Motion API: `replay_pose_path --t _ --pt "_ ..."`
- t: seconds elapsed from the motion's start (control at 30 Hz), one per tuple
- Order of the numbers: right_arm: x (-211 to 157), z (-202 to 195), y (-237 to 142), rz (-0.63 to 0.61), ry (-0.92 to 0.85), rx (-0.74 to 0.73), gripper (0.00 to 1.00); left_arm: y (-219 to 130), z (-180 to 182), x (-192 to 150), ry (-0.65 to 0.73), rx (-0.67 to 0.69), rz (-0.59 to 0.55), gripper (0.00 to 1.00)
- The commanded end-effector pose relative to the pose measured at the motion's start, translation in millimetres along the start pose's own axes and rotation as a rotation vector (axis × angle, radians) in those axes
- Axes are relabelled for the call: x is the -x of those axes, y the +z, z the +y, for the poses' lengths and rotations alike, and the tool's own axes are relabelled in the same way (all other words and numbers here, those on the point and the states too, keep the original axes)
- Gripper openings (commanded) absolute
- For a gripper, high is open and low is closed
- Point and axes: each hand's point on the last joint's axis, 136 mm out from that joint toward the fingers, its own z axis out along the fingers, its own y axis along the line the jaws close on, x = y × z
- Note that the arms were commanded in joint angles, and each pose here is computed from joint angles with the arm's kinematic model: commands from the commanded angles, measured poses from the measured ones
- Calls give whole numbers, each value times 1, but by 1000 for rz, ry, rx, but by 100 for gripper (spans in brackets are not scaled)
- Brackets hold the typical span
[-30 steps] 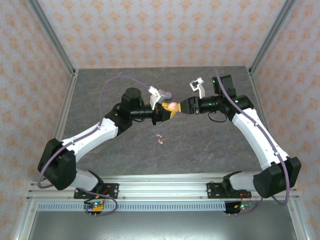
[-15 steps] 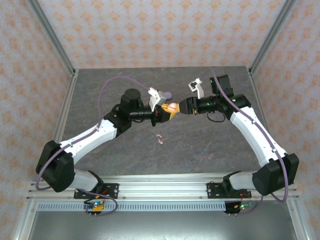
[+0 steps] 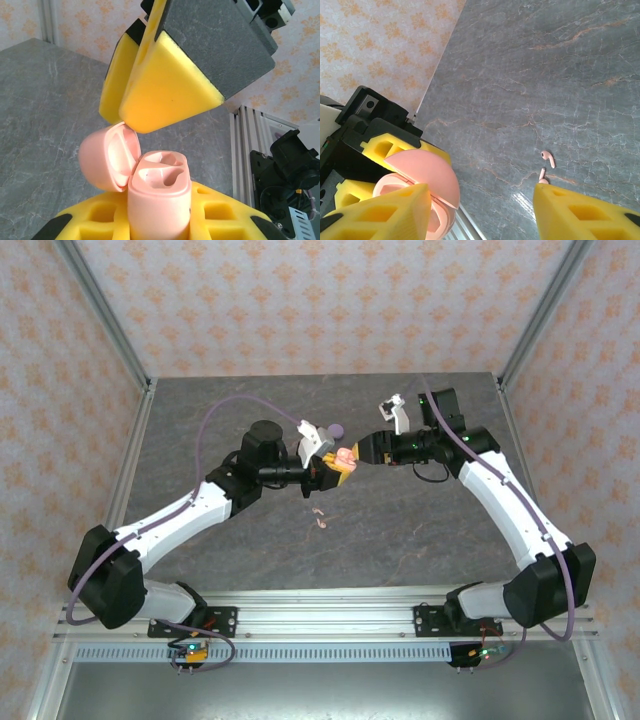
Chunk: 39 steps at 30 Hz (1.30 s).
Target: Insert the wireless bluetooth earbuds into the charging case
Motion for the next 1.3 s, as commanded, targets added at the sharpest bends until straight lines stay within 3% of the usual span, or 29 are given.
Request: replay_pose_path --t 0.0,0.13,0.27,0.4,0.53,0.77,0.9,1.27 --pt "11 2 -6 -42 -14 -34 56 -6 -4 13 65 21 -42 11" --pt "18 -11 -15 -104 2 -139 57 -7 11 4 50 98 -29 11" --pt "15 -47 -26 -168 62 -338 57 -10 13 -1 42 110 -30 12" --pt "-7 -77 -21 -122 120 -440 57 -15 5 -7 42 89 -33 12" --pt "-33 -93 1 -32 180 -410 56 -23 -7 -7 49 56 -53 12" --pt "-60 -89 44 65 264 -199 54 -35 -23 -8 57 16 -77 12" --pt "-73 -98 65 128 275 -220 53 -38 -26 -9 52 9 -87 12" --pt "-59 -91 76 105 273 -183 51 -39 -28 -10 51 6 -84 12"
